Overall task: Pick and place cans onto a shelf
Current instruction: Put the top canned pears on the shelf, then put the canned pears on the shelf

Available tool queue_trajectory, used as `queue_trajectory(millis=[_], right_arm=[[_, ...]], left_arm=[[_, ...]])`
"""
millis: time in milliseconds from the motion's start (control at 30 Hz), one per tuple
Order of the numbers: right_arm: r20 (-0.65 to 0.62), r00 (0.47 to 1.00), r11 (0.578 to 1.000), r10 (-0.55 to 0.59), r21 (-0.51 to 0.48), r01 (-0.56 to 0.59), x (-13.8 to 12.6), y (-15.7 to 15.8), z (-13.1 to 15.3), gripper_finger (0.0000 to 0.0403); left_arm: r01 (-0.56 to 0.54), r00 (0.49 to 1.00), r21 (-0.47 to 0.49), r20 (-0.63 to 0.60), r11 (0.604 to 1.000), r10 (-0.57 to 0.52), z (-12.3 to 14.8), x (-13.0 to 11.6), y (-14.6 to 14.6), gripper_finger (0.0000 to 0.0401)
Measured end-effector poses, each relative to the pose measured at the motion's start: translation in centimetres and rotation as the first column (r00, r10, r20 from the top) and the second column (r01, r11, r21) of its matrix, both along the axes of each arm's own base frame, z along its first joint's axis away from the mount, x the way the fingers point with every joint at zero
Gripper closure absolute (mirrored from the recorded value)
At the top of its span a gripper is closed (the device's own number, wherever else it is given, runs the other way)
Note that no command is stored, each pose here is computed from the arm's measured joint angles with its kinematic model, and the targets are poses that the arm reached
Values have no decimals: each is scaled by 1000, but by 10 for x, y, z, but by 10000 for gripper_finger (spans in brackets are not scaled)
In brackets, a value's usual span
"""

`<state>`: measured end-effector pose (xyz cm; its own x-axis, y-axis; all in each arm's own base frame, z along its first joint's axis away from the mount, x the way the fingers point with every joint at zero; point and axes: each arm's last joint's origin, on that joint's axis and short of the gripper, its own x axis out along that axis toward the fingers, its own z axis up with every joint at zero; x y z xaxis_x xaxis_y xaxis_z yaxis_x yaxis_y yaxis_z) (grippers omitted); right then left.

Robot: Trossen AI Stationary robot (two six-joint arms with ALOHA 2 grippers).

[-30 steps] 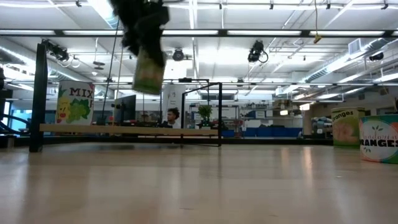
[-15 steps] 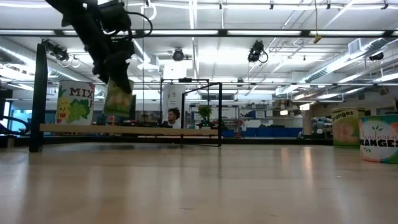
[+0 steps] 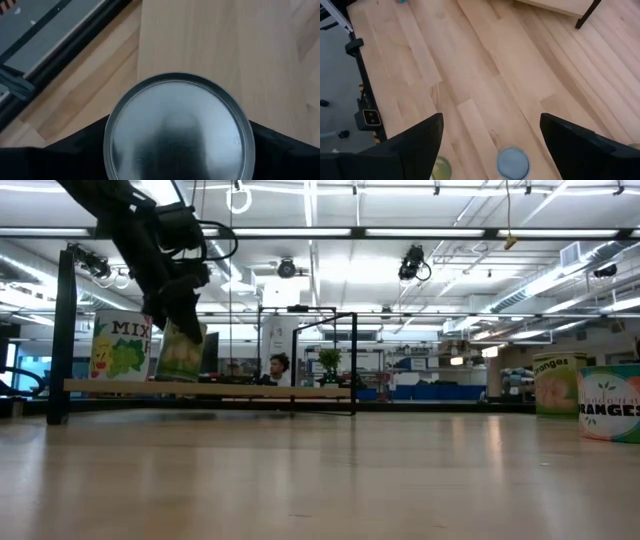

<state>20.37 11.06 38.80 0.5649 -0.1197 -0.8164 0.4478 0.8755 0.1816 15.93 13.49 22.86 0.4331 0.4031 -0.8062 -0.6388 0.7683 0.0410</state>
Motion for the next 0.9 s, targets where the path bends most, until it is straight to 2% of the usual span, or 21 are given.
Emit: queue_trajectory(millis=[233, 567, 733, 900], right_arm=[[11, 1000, 999, 8, 31, -8, 2, 1, 1, 63], [34, 999, 998, 15, 54, -16, 4, 3, 2, 63], [34, 999, 998, 15, 54, -17, 4, 3, 2, 63], [30, 999, 999, 15, 47, -17, 4, 2, 2, 63]], left_arm=[[-23, 1000, 26, -3, 999, 23, -1, 0, 1, 52], [-12, 1000, 38, -18, 999, 13, 0, 0, 1, 48], [-14, 1000, 48, -1, 999, 14, 11, 2, 3, 48], [-18, 1000, 51, 12, 999, 18, 35, 4, 4, 48]])
